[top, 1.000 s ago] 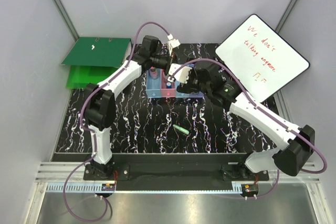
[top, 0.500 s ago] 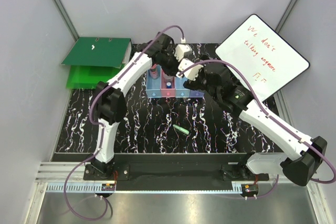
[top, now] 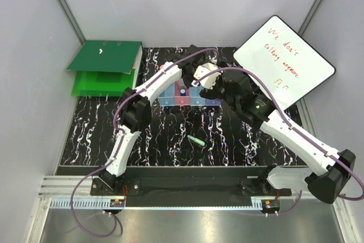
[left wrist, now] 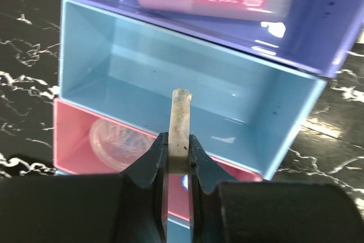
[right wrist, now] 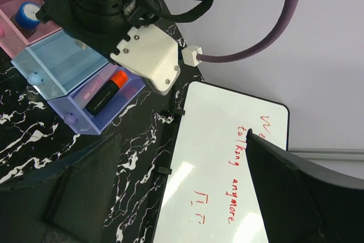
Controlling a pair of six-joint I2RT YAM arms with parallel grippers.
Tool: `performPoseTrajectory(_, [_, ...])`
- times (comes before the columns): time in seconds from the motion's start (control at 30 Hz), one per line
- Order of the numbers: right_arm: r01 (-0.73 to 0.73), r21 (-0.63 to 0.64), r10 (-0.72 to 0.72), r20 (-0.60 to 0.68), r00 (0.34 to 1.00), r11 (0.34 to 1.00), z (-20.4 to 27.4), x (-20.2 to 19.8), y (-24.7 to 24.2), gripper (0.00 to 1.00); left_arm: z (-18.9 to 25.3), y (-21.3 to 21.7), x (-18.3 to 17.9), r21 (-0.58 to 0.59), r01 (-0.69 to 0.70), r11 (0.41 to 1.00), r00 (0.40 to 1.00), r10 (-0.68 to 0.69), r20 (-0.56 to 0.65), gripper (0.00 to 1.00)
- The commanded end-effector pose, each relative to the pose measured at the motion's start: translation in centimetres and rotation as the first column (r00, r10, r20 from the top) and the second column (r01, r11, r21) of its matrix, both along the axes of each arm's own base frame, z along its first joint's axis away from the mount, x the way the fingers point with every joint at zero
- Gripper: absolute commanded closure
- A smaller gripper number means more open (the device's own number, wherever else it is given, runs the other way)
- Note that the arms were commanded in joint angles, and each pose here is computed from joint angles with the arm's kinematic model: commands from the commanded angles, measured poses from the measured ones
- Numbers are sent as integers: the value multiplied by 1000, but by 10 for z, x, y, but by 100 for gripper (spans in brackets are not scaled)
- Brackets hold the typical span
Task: Sort the stationery into containers
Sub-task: Place the stationery in the storage box.
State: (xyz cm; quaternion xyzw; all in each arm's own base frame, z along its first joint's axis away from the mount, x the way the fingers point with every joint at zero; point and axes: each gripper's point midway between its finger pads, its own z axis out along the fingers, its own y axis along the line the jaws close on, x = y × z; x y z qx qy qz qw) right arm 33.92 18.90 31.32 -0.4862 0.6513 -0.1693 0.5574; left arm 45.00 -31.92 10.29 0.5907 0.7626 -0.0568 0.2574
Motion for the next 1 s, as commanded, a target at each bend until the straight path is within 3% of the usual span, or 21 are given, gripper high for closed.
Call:
performPoseTrajectory(0.0, [4, 29, -5, 58, 998, 1000, 19, -3, -4, 3, 12, -4, 16, 31, 15, 999, 996, -17, 92, 94])
performPoseTrajectory(0.03, [3, 26, -5, 56, 998, 1000, 18, -3, -5, 3, 10, -4, 16, 30, 11, 999, 996, -14, 88, 85])
performPoseTrajectory(0.07, [0, 26, -2, 55, 998, 1000, 17, -4, -4, 3, 10, -6, 16, 28, 10, 1000, 996, -12, 93, 70])
performPoseTrajectory(0.1, [2, 25, -3, 54, 999, 1000, 16, -3, -5, 3, 11, -8, 17, 24, 10, 1000, 995, -12, 97, 47])
performPoseTrajectory(0.17, [0, 26, -1, 49, 999, 1000, 14, -2, -4, 3, 14, -11, 18, 7, 7, 1000, 994, -7, 108, 31])
performPoseTrajectory(0.2, [0, 26, -1, 49, 999, 1000, 14, -3, -5, 3, 15, -13, 19, 2, 6, 1000, 993, -6, 115, 18])
performPoseTrajectory(0.23, [-1, 25, 0, 47, 999, 1000, 13, -3, -4, 3, 18, -14, 20, -1, 8, 1000, 992, -8, 123, 14])
performPoseTrajectory(0.5, [-1, 31, 0, 45, 999, 1000, 11, -3, -4, 3, 41, -24, 28, -61, -22, 998, 981, 33, 193, 13])
performPoseTrajectory(0.67, [32, 53, -34, 29, 999, 998, 3, -9, -13, 5, 93, -21, 27, -211, -115, 971, 955, 167, 246, 16])
performPoseTrajectory(0.8, [53, 76, -55, 25, 998, 996, 3, -17, -23, 6, 143, -4, 10, -327, -177, 928, 926, 270, 265, 15])
performPoseTrajectory(0.87, [44, 74, -44, -5, 999, 996, -1, -23, -24, 6, 140, 8, -4, -329, -187, 926, 936, 270, 228, 14])
performPoseTrajectory(0.9, [11, 89, -10, -13, 1000, 996, 2, -29, -21, 6, 159, 15, -18, -354, -168, 920, 938, 259, 229, 14])
performPoseTrajectory(0.93, [-4, 73, 9, -67, 998, 997, -8, -36, -23, 6, 145, 20, -33, -340, -146, 929, 960, 216, 178, 14])
performPoseTrajectory(0.97, [-45, 59, 52, -115, 992, 997, -14, -45, -20, 6, 162, 28, -49, -354, -115, 928, 962, 193, 194, 14])
